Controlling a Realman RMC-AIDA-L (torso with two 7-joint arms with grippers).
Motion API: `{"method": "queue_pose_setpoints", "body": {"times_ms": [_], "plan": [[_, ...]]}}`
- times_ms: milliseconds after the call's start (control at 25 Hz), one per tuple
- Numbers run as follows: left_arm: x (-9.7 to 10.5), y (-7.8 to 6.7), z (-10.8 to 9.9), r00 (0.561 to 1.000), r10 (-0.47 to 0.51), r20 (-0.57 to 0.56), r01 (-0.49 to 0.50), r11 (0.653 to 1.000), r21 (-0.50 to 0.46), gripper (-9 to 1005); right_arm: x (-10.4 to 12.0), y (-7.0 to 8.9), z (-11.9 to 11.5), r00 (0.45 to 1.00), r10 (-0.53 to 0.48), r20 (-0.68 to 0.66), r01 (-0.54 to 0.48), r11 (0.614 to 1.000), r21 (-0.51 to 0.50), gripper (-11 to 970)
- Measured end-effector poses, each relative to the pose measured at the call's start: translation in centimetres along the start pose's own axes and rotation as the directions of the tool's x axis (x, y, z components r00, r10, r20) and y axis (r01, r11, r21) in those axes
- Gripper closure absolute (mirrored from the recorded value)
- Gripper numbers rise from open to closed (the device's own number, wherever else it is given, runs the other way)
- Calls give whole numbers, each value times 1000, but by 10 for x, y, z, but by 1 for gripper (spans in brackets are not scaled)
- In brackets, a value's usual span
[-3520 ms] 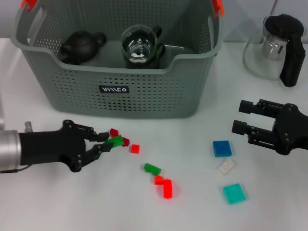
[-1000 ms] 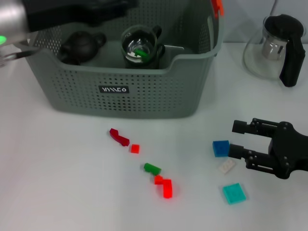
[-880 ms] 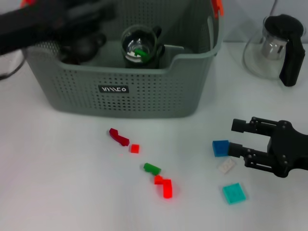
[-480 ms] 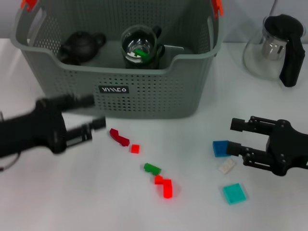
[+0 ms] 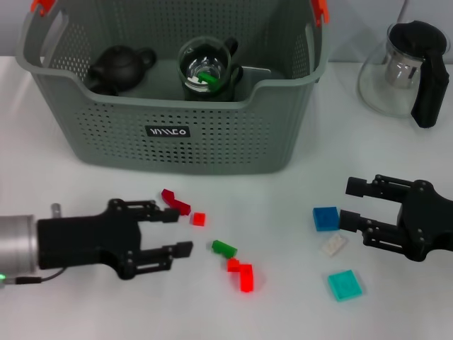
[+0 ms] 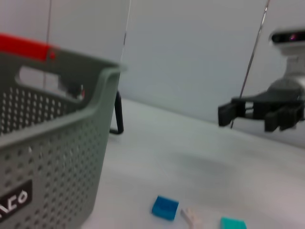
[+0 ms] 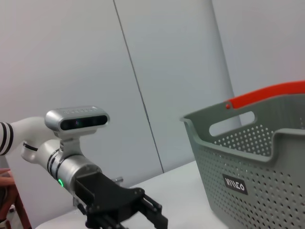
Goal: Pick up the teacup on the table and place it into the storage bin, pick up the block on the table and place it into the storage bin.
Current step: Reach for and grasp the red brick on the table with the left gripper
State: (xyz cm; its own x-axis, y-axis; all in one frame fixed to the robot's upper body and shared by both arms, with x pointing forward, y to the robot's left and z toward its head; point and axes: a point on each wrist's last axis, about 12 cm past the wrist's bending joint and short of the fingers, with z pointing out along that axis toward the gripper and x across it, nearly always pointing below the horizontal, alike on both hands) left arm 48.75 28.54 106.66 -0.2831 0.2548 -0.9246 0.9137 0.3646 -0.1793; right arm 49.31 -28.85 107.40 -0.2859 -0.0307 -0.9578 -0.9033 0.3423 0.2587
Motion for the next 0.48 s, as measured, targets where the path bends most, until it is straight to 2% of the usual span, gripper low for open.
{"method": "queue_pose_setpoints", "body": {"times_ms": [320, 480], "plan": [[11, -7, 29, 994, 80, -73, -72, 993, 98, 439, 2, 1, -2, 1000, 3, -1, -3, 1000, 6, 293], [15, -7, 40, 990, 110, -86, -100, 989, 108, 447, 1, 1, -1, 1000, 1, 1, -1, 1000, 6, 294]]}}
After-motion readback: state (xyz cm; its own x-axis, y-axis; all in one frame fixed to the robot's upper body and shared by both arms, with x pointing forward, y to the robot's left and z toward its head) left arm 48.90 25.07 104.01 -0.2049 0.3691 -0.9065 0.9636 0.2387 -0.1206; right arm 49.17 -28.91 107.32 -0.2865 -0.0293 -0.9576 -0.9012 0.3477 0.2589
